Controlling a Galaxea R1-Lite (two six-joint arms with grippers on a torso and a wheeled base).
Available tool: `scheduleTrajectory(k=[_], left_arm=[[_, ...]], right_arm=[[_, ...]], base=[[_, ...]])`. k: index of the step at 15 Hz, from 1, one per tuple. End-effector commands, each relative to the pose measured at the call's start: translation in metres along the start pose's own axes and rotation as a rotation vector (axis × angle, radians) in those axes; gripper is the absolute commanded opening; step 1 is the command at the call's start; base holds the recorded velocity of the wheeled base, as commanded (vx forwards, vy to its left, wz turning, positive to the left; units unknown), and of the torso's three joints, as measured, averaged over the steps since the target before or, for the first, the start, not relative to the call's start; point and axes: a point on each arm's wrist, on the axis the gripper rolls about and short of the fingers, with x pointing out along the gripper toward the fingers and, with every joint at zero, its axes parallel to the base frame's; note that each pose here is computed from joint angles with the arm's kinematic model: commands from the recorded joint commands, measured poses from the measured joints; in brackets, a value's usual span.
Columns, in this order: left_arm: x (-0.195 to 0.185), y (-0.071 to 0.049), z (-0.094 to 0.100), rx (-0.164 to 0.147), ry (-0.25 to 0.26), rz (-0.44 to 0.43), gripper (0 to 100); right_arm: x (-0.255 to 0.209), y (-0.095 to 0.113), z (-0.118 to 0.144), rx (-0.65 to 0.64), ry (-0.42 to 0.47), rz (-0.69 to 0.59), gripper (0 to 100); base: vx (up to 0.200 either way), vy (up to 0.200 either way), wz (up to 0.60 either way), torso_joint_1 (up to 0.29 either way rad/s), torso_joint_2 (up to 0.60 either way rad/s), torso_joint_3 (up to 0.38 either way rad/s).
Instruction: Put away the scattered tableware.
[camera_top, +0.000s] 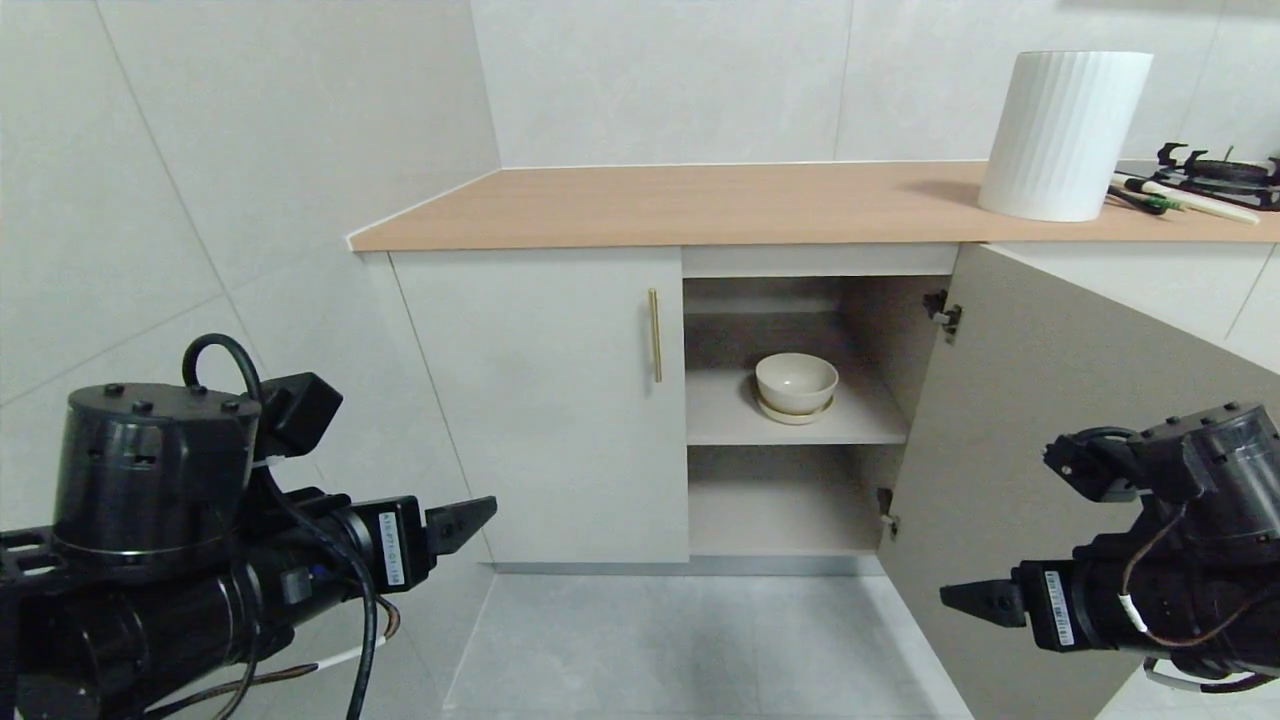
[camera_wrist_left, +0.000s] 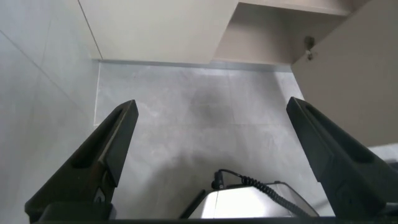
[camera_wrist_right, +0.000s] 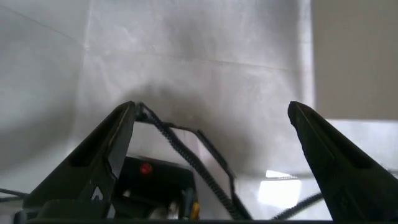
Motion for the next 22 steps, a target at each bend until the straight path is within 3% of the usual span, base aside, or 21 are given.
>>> scheduleTrajectory(k=[1, 7, 10, 14, 18, 22], left_arm=[[0.001, 0.0, 0.0, 0.001, 0.003, -0.002, 100], [0.001, 0.0, 0.0, -0.001, 0.003, -0.002, 100], [0.004, 0.0, -0.002, 0.002, 0.015, 0.004, 100], [0.005, -0.001, -0.001, 0.002, 0.015, 0.004, 100], [0.005, -0.001, -0.001, 0.002, 0.015, 0.004, 100], [0.006, -0.001, -0.002, 0.003, 0.018, 0.005, 100]], right_arm=[[0.0, -0.002, -0.005, -0.017, 0.014, -0.004, 100], [-0.005, -0.005, -0.013, -0.081, 0.075, -0.026, 100], [-0.015, -0.007, -0.015, -0.108, 0.097, -0.03, 100], [-0.066, -0.007, -0.014, -0.171, 0.076, -0.026, 100], [-0.089, -0.025, 0.006, -0.072, 0.023, -0.209, 100], [-0.085, -0.058, 0.021, 0.017, 0.059, -0.372, 100]], base=[[0.0, -0.2, 0.0, 0.007, 0.0, -0.002], [0.0, -0.2, 0.0, 0.004, 0.0, 0.005], [0.0, 0.0, 0.0, 0.0, 0.0, 0.0], [0.0, 0.0, 0.0, 0.0, 0.0, 0.0], [0.0, 0.0, 0.0, 0.0, 0.0, 0.0], [0.0, 0.0, 0.0, 0.0, 0.0, 0.0]])
